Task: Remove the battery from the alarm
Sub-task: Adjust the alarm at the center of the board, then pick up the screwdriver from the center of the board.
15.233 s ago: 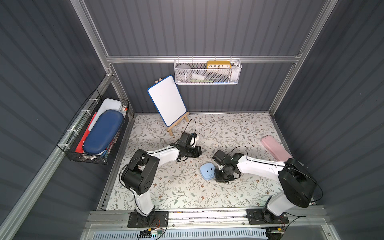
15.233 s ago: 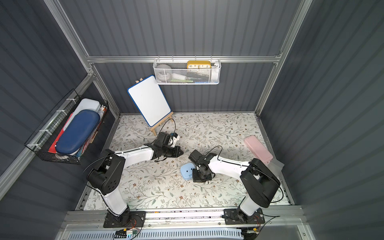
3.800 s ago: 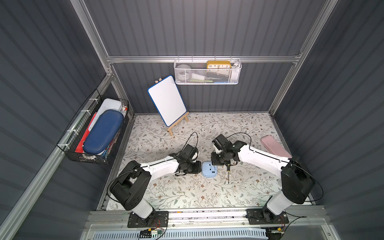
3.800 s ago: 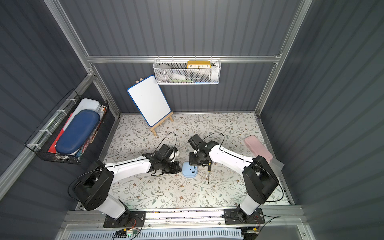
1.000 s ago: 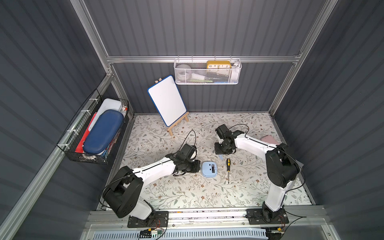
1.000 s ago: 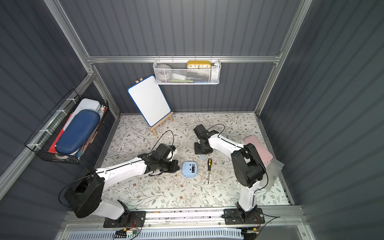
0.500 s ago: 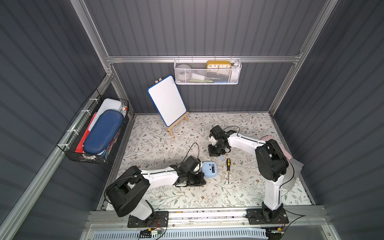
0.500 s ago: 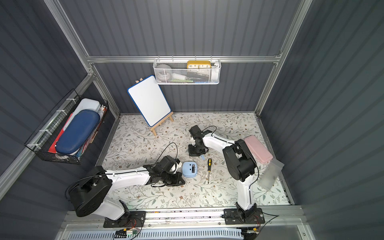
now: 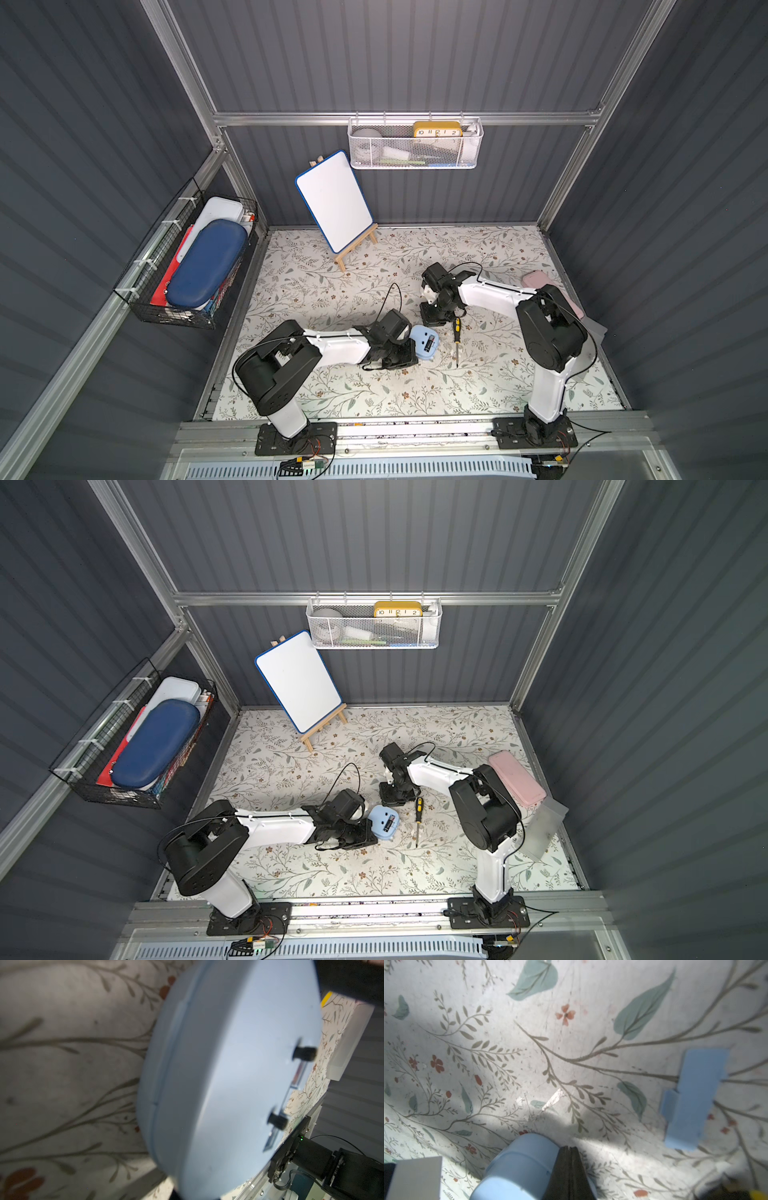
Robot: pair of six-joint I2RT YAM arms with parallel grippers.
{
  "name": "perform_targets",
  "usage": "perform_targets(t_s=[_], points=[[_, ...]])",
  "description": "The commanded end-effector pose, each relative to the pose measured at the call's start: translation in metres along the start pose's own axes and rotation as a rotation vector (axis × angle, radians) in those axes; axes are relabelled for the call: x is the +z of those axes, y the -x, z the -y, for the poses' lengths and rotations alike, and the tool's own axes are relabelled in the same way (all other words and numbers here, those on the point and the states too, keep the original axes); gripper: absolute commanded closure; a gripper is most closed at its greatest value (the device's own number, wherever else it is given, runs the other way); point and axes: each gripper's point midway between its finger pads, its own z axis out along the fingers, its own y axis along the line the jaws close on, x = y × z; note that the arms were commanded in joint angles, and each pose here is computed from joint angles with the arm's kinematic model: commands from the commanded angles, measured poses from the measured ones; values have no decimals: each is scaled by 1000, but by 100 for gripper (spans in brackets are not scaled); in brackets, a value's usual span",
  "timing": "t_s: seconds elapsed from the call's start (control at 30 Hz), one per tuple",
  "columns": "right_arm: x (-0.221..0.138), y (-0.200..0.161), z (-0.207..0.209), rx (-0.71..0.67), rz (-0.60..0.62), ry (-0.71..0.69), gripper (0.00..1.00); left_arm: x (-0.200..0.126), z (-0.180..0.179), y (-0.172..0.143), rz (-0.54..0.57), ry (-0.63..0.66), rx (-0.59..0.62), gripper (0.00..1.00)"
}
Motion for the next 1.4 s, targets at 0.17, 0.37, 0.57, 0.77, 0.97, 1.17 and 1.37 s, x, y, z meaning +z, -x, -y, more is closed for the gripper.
perform_targets(t_s=[0.17, 0.37, 0.57, 0.77, 0.97, 1.17, 1.37], points=[[6, -54, 7, 17, -106, -96, 100, -9, -10, 33, 123, 106, -7, 100], [7, -71, 13, 31, -137, -111, 100, -23, -9, 62, 190, 130, 20, 100], [10, -77, 8, 43, -140, -105, 100, -30, -6, 78, 220, 122, 37, 100], [-23, -70, 18, 50, -44, -169, 100, -42, -17, 76, 227, 153, 29, 100], [-54, -57, 47, 85, 89, -234, 70, -61, -28, 81, 256, 171, 29, 100], [-54, -35, 82, 128, 109, -290, 45, -76, -20, 91, 287, 167, 62, 93], [-33, -28, 88, 119, 38, -293, 38, -82, -19, 93, 294, 159, 77, 83]])
